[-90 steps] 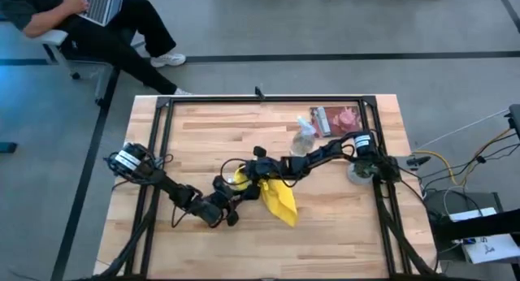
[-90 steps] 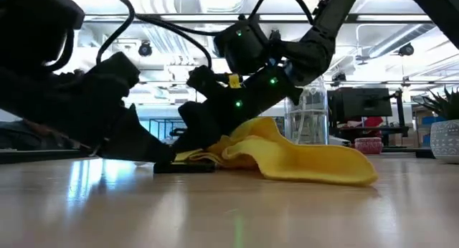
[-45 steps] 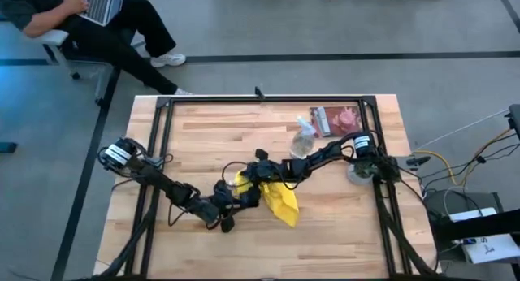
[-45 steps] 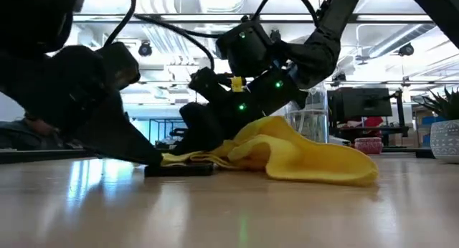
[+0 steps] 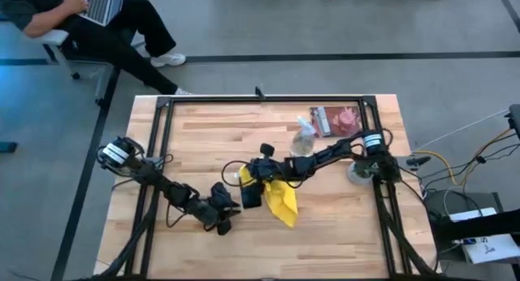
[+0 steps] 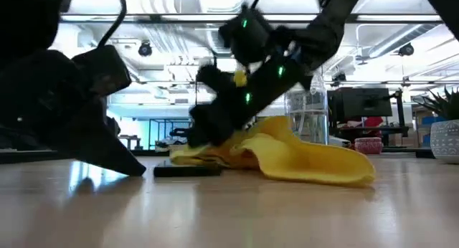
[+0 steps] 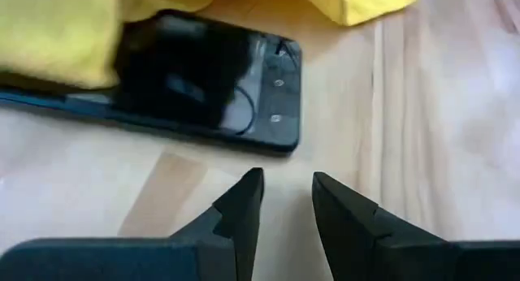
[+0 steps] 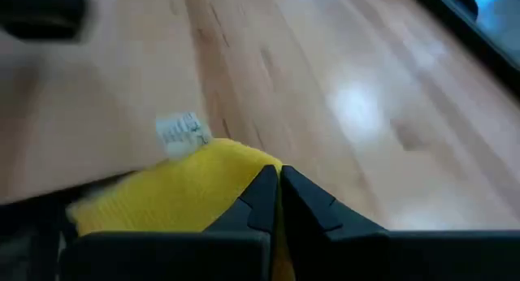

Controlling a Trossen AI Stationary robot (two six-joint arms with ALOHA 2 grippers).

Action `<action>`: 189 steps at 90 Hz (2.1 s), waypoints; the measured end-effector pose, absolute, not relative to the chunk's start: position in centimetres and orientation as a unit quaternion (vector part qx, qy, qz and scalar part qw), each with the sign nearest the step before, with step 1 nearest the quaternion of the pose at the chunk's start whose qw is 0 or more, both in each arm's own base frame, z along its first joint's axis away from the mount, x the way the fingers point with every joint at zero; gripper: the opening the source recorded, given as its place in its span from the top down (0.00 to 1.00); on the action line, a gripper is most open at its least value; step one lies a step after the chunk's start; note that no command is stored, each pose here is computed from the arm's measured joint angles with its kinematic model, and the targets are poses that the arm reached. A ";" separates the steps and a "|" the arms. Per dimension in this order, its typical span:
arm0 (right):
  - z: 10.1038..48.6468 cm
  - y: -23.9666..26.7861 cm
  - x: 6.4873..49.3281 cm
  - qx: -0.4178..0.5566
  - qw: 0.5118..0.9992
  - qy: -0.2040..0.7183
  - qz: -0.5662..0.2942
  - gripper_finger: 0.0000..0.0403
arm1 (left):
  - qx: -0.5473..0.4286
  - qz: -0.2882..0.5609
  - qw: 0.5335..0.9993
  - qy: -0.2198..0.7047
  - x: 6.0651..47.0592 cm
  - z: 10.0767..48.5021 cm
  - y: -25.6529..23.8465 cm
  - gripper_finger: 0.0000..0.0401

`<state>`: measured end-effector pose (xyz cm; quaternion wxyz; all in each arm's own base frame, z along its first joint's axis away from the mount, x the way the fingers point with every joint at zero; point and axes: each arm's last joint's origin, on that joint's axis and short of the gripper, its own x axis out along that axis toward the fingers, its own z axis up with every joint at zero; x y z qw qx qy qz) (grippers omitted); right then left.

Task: Apply microfiber cloth
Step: Wipe the black cellphone with the yellow microfiber cloth

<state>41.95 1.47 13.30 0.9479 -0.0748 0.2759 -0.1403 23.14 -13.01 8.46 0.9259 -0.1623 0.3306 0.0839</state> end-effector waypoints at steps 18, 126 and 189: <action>15.3 3.0 39.6 -0.091 0.952 0.267 -0.115 1.00 | -0.162 0.077 0.925 0.334 22.5 9.5 -13.2 0.76; 13.3 18.4 24.8 0.203 0.820 0.536 -0.016 1.00 | -0.014 0.090 0.948 0.304 24.3 14.0 -8.9 0.76; 14.1 24.7 11.6 0.323 0.595 0.711 -0.189 1.00 | 0.055 0.055 0.964 0.255 29.3 18.9 -4.6 0.76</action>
